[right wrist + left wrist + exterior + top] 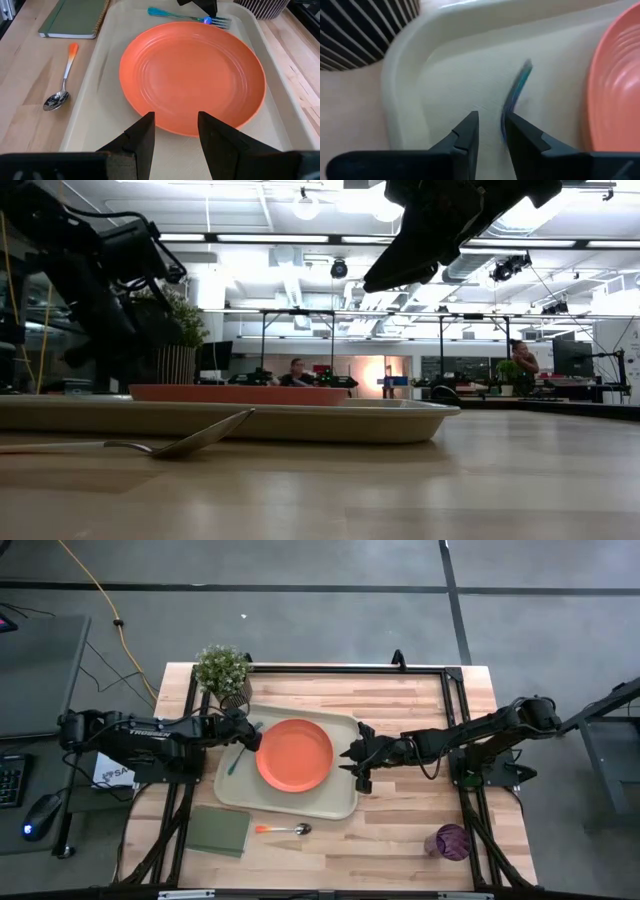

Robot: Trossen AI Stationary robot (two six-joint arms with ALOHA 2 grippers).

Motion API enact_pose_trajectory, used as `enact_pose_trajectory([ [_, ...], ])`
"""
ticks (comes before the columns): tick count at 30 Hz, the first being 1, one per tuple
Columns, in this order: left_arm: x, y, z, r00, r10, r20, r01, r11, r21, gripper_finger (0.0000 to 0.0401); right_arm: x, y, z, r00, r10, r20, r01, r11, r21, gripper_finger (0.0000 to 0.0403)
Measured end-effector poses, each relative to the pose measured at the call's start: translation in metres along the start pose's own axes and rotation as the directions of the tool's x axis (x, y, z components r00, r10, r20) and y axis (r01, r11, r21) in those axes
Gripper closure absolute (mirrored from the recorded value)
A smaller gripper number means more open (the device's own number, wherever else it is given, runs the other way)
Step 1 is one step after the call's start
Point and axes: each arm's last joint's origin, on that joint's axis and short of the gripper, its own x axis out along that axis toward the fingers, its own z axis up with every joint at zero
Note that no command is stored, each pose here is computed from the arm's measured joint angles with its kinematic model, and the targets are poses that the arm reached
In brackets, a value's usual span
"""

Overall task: Pick and place plate/cup/fork/spoon on tray
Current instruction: Put the blue fork on the left side of the gray tray

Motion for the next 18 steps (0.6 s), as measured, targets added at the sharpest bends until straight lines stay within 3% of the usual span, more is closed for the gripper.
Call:
enact_pose_trajectory([
  [8,0.0,0.002,-0.001,1.0,0.031,0.005,-0.031,0.998,0.062,0.0372,0.0,0.0,0.0,1.0,0.001,0.0,-0.001,1.0,0.0,0.0261],
  [11,-0.001,0.004,-0.003,0.999,0.039,-0.037,-0.034,0.994,0.108,0.0395,0.0,0.0,0.0,1.0,0.001,0.0,-0.001,1.0,0.0,0.0261],
  [18,-0.015,0.005,0.001,0.98,0.138,-0.145,-0.11,0.977,0.185,0.04,0.0,0.0,0.002,1.0,0.003,0.016,-0.003,1.0,0.0,0.0261],
])
